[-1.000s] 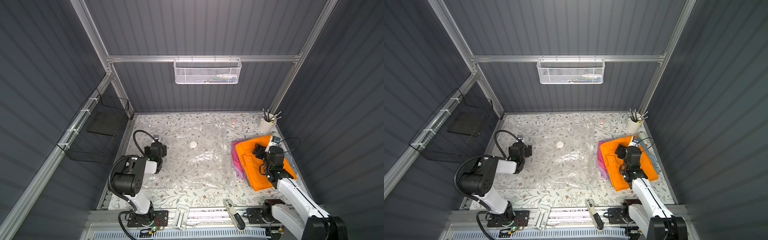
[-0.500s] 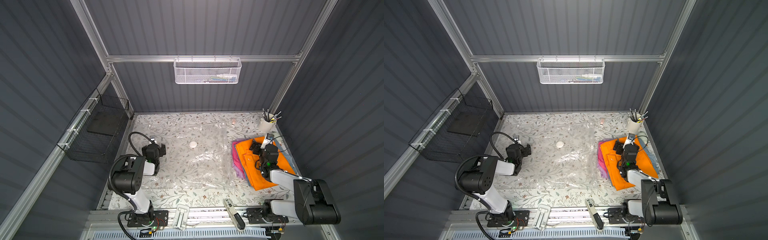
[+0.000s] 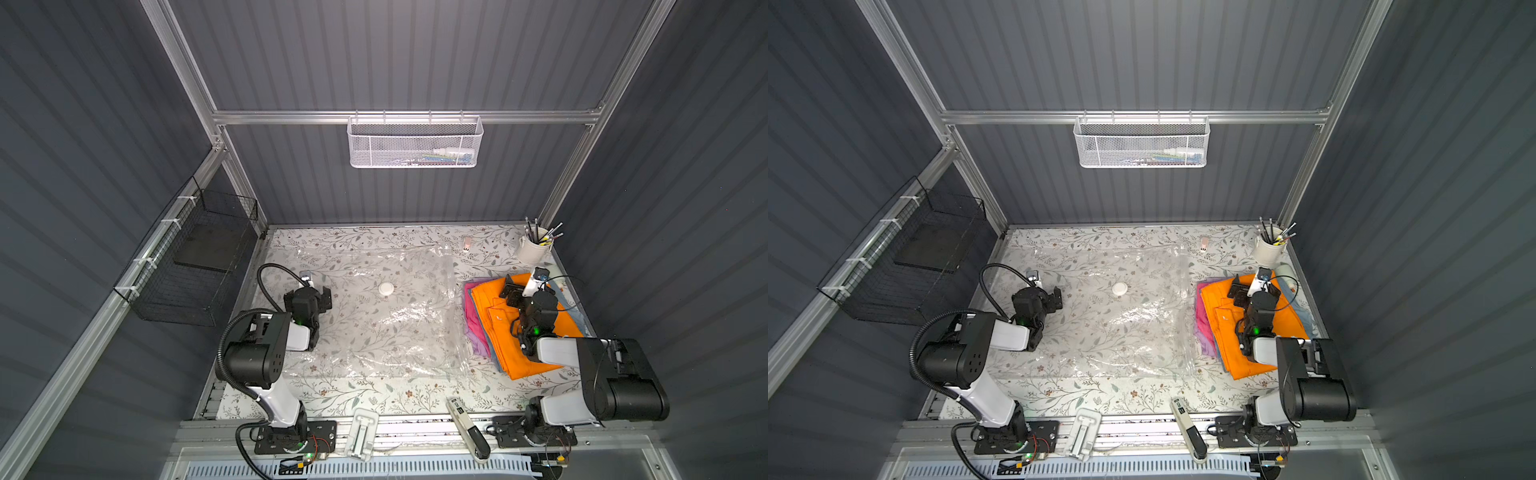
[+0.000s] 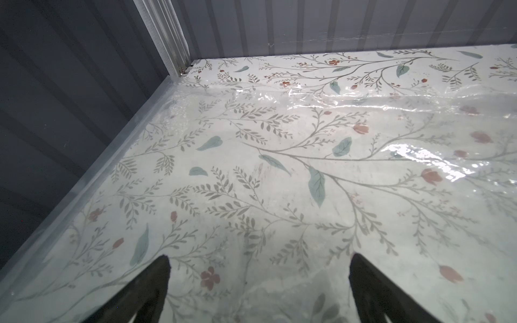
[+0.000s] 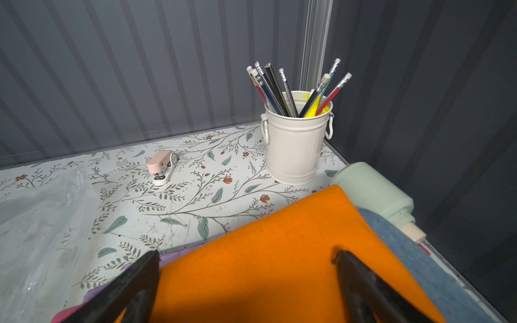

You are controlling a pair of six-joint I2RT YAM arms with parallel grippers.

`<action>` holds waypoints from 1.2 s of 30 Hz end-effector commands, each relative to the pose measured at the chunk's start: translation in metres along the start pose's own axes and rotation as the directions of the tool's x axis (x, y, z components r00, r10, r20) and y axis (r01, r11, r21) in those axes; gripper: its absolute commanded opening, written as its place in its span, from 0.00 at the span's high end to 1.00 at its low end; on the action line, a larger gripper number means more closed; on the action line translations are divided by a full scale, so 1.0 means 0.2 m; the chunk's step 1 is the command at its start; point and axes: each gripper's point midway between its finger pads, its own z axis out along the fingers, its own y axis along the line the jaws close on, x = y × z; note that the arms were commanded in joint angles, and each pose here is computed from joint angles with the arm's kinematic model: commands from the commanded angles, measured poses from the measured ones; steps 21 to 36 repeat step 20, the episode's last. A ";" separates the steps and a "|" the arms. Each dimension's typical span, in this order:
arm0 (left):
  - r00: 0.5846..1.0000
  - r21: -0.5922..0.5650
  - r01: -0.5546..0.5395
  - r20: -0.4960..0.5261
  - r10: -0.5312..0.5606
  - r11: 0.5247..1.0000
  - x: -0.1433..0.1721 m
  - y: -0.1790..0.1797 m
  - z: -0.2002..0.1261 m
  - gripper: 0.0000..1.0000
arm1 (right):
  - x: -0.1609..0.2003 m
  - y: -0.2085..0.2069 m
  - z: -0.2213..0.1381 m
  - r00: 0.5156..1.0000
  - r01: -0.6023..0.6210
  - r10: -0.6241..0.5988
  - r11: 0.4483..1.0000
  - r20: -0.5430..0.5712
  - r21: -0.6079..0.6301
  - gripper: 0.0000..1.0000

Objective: Take the trousers out of the vacuum bag
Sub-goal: Reset both arms

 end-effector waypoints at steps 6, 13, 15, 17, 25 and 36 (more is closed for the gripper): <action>1.000 0.006 0.016 0.009 -0.016 1.000 0.01 0.00 0.00 0.00 | 0.08 -0.01 -0.01 0.999 -0.006 0.007 1.000 -0.047 0.002 0.01; 1.000 0.006 0.015 0.008 -0.015 1.000 0.01 0.00 0.00 0.00 | 0.08 -0.01 -0.01 0.999 -0.007 0.007 1.000 -0.046 0.000 0.01; 1.000 0.007 0.016 0.009 -0.016 1.000 0.01 0.00 0.00 0.00 | 0.09 -0.01 0.00 0.998 -0.008 0.007 1.000 -0.055 -0.001 0.01; 1.000 0.007 0.016 0.010 -0.016 1.000 0.00 0.00 0.00 0.00 | 0.08 -0.01 0.00 0.999 -0.007 0.007 1.000 -0.053 -0.002 0.01; 1.000 0.006 0.015 0.008 -0.015 1.000 0.01 0.00 0.00 0.00 | 0.09 -0.01 -0.01 0.999 -0.006 0.006 1.000 -0.050 -0.001 0.01; 1.000 0.006 0.015 0.008 -0.015 1.000 0.01 0.00 0.00 0.00 | 0.09 -0.01 -0.01 0.999 -0.006 0.006 1.000 -0.050 -0.001 0.01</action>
